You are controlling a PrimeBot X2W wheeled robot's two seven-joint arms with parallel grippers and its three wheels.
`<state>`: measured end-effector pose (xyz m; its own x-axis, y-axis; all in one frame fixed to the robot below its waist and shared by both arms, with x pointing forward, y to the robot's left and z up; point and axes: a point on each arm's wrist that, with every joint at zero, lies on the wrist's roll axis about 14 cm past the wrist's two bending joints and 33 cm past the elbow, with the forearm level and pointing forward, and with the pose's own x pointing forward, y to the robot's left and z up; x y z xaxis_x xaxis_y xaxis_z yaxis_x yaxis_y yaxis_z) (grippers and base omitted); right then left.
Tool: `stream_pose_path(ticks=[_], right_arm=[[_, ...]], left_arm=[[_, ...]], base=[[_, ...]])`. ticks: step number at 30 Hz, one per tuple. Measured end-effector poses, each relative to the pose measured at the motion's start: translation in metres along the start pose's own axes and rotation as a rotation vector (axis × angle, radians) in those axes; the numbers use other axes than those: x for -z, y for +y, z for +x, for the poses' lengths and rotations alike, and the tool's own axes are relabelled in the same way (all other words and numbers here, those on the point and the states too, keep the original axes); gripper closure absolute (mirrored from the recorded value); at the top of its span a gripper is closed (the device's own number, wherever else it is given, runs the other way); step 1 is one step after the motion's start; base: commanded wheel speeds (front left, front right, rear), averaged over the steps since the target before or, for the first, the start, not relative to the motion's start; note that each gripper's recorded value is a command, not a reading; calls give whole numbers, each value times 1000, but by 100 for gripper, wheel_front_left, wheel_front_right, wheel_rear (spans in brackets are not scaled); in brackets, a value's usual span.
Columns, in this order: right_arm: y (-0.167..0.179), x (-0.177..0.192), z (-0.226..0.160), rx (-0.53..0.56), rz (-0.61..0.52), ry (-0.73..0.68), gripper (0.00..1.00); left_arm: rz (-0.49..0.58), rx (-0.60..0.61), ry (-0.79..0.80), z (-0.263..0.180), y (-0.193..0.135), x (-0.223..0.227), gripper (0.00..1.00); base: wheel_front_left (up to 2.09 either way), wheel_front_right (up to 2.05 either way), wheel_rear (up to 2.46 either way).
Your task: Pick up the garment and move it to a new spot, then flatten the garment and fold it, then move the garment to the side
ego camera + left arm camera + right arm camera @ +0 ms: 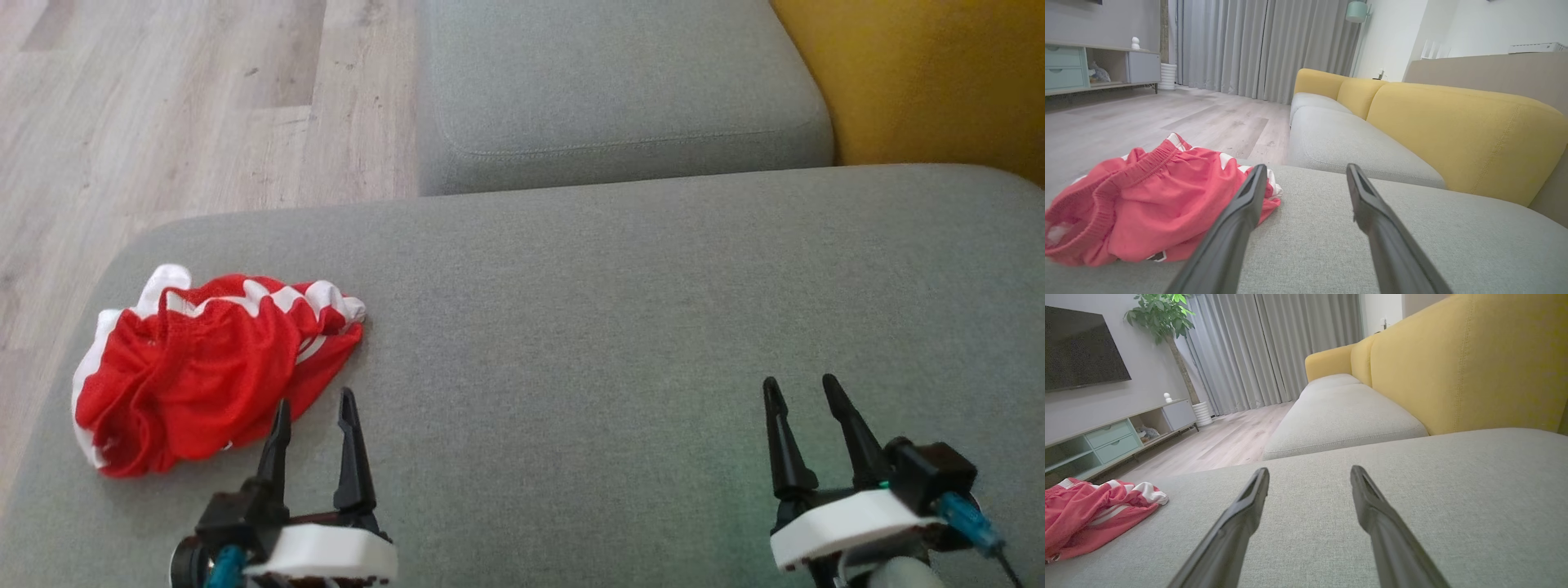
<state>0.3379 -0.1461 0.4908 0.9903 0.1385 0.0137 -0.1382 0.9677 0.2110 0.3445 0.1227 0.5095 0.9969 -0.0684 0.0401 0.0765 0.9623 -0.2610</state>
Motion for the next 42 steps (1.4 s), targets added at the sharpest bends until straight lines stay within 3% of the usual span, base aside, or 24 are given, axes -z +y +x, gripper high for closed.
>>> stream_pose_path(ticks=[16,42], right_arm=[[11,-10,-3,-57,-207,-48,0],[3,-7,-2,-33,-207,-34,0]], left_arm=[[192,47,-55,-8,-15,-3,0],[211,13,-8,-11,-3,11,0]], base=[[0,0,0],[0,0,0]])
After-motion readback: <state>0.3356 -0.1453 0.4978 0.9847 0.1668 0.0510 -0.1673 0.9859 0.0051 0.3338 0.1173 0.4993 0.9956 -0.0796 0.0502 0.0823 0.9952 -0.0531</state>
